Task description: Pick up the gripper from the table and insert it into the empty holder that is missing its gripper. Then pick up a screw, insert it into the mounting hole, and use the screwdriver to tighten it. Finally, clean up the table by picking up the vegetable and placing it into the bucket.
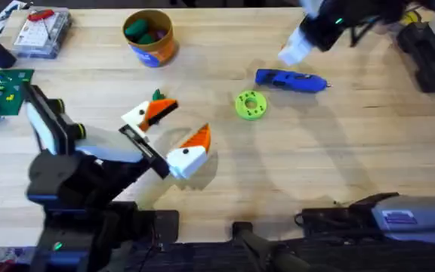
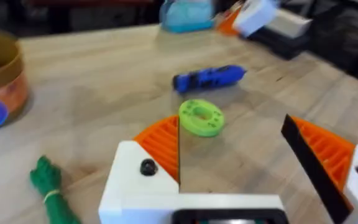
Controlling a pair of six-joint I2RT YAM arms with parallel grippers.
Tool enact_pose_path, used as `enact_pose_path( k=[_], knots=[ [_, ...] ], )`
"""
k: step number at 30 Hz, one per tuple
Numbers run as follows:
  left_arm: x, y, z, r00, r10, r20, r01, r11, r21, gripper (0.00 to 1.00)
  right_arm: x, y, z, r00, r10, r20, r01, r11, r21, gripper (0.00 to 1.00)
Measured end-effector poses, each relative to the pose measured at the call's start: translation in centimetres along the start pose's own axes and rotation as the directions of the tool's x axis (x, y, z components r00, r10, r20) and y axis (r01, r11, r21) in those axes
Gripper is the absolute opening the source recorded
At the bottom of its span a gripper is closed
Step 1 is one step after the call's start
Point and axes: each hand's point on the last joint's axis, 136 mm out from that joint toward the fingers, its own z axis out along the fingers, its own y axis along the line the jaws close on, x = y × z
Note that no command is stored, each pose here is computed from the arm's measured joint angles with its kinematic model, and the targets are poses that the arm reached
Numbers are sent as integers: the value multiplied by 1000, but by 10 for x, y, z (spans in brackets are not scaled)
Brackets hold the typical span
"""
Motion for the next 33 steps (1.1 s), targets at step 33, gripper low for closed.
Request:
enact_pose_path(
  k=[33],
  knots=[
    [-29,128,-28,593,-487,-641,-107,741,-663,986,102,65,-113,828,560,-34,-561,827,-28,988]
  ],
)
